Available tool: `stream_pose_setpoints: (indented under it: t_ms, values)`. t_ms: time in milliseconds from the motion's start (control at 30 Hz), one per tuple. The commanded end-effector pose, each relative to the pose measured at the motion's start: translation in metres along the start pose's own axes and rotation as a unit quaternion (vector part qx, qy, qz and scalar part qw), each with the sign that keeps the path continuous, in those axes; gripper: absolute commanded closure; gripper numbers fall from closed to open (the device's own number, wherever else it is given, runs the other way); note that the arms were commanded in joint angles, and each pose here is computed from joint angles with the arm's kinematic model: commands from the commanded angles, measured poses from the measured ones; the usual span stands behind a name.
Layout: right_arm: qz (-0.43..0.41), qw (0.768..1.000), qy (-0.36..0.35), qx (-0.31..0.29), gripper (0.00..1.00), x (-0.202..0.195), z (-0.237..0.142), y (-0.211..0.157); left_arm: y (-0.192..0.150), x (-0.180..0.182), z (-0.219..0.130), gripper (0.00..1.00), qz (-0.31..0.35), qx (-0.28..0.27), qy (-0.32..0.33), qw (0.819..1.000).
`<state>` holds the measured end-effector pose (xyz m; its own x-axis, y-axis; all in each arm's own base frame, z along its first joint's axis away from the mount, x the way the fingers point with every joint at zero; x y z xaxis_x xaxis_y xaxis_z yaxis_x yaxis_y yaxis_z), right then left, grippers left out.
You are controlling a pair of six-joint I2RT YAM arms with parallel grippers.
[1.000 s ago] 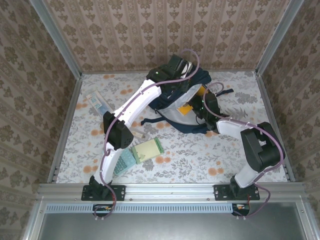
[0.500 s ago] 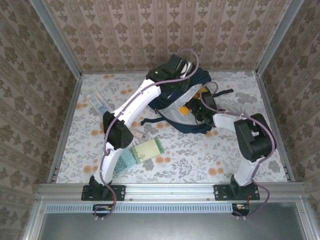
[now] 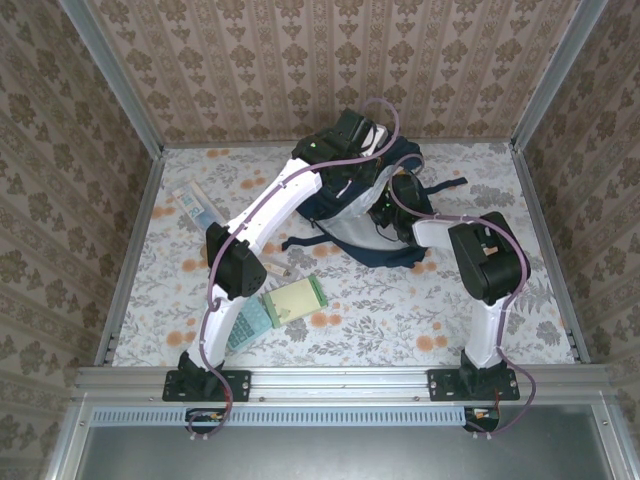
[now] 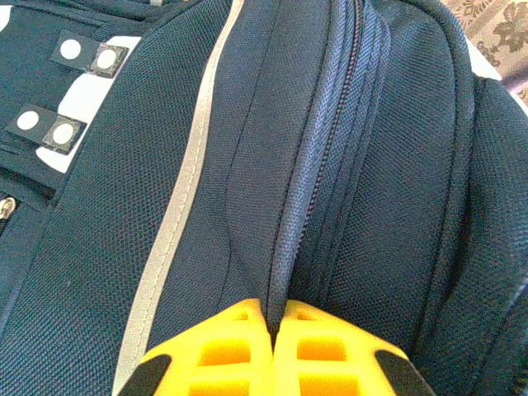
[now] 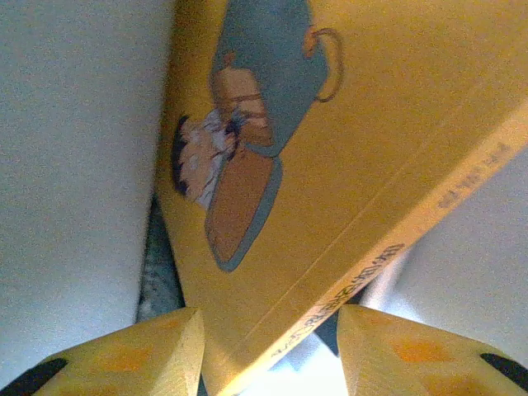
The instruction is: Pack the student bag
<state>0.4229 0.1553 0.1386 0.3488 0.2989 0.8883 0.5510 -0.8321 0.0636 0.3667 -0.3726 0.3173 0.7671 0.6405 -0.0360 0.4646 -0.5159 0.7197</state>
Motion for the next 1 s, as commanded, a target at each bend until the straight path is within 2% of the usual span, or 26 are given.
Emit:
stream_pose_setpoints:
  t_ms: [0, 133, 200, 400, 567, 800, 967]
  values:
    - [-0.007, 0.997, 0.074, 0.014, 0.52, 0.028, 0.007, 0.001, 0.03, -0.026, -0.049, 1.0, 0.031, -0.086, -0.051, 0.995]
    - [-0.009, 0.998, 0.059, 0.0, 0.5, 0.021, -0.001, 0.003, 0.028, -0.024, -0.049, 1.0, 0.03, -0.079, -0.043, 0.996]
    - [-0.011, 0.999, 0.048, -0.009, 0.43, 0.018, -0.011, 0.002, 0.027, -0.021, -0.048, 1.0, 0.027, -0.074, -0.037, 0.996]
    - [-0.045, 0.998, -0.006, -0.037, 0.33, 0.008, -0.057, -0.003, 0.022, -0.012, -0.043, 1.0, 0.012, -0.067, -0.029, 0.997]
    - [-0.076, 0.996, -0.037, -0.04, 0.3, 0.0, -0.095, -0.011, 0.02, -0.008, -0.038, 1.0, 0.009, -0.064, -0.025, 0.998]
    - [-0.137, 0.989, -0.051, 0.002, 0.32, 0.003, -0.142, -0.033, 0.016, 0.001, -0.036, 1.0, -0.002, -0.058, -0.016, 0.998]
    - [-0.198, 0.976, -0.064, 0.062, 0.45, 0.0, -0.16, -0.069, 0.015, 0.009, -0.038, 1.0, -0.015, -0.063, -0.012, 0.998]
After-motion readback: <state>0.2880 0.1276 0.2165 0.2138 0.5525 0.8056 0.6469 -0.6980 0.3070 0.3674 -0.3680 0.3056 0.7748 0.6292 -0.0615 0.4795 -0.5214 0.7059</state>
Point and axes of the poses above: each hand's point on the last joint's axis, 136 mm out from that joint toward the fingers, its own z axis out along the fingers, its own x axis along the line the jaws close on, y = z × x, the point moved 10 cm from there along -z, back along the fingers, and after that the axes turned 14 degrees about z, right-handed, at the moved point
